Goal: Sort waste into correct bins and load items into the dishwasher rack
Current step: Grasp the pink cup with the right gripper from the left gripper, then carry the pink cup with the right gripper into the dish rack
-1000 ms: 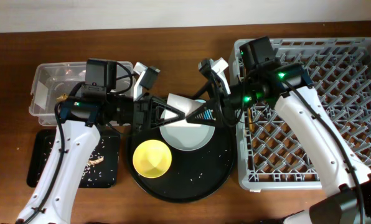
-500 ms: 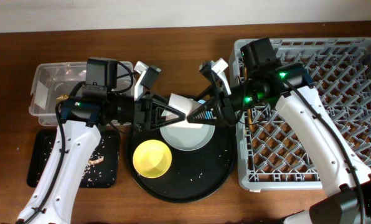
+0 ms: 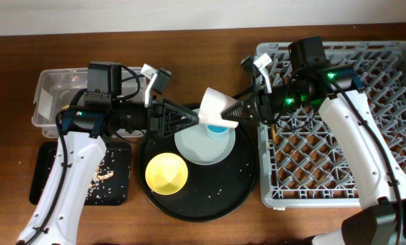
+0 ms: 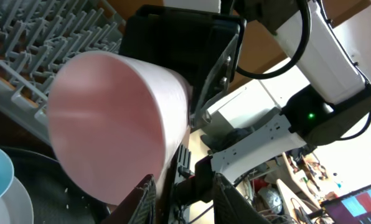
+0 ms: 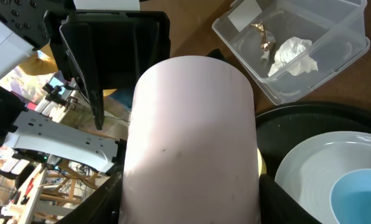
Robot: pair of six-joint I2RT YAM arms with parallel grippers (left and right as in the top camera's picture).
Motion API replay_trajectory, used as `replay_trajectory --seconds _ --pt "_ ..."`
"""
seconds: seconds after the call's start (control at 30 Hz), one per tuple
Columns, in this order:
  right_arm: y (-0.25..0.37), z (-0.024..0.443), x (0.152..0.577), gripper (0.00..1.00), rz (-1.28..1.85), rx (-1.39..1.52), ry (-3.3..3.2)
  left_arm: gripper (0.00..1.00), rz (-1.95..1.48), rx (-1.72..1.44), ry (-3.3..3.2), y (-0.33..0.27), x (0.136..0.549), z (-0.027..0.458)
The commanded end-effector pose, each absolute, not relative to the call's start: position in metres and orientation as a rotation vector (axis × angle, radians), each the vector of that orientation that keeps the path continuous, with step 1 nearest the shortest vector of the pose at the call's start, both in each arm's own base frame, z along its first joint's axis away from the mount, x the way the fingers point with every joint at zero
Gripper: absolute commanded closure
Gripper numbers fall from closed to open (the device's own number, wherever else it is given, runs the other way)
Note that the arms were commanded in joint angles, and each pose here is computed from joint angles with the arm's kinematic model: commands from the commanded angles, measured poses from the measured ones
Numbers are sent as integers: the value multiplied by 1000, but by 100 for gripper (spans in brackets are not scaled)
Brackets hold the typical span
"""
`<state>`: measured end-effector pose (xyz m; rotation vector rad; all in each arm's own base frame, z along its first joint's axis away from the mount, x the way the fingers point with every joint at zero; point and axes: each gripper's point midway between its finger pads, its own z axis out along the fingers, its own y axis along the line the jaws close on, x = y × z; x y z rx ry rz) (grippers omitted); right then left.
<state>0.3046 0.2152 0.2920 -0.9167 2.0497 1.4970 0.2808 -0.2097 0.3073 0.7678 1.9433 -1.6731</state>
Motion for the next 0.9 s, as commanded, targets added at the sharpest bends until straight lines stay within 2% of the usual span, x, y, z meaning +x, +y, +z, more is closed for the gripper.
replay_trajectory --seconds 0.0,0.13,0.33,0.47,0.63,0.7,0.73,0.77,0.8,0.87 --pt "217 312 298 54 1585 -914 1968 70 -1558 770 1967 -208 288 308" --pt "220 311 295 54 1600 -916 1975 71 -1536 763 1982 -207 290 305" --pt "220 311 294 54 1600 -918 1974 72 -1630 859 1983 -233 264 305" --pt "220 312 295 54 1598 -920 1971 72 -1683 812 2061 -232 254 299" --pt "220 311 295 54 1600 -918 1974 70 -1650 830 2052 -232 256 297" --pt "219 309 295 54 1588 -914 1994 61 -1637 833 2034 -230 259 299" --pt "219 308 295 54 1585 -913 2000 52 -1623 826 2024 -227 264 300" --pt "219 307 294 54 1580 -910 2010 37 -1610 814 2015 -223 268 301" --pt "217 302 295 55 1555 -905 2044 33 -1605 788 2012 -217 273 302" --pt "213 292 297 55 1496 -894 2108 33 -1559 702 2015 -195 289 302"
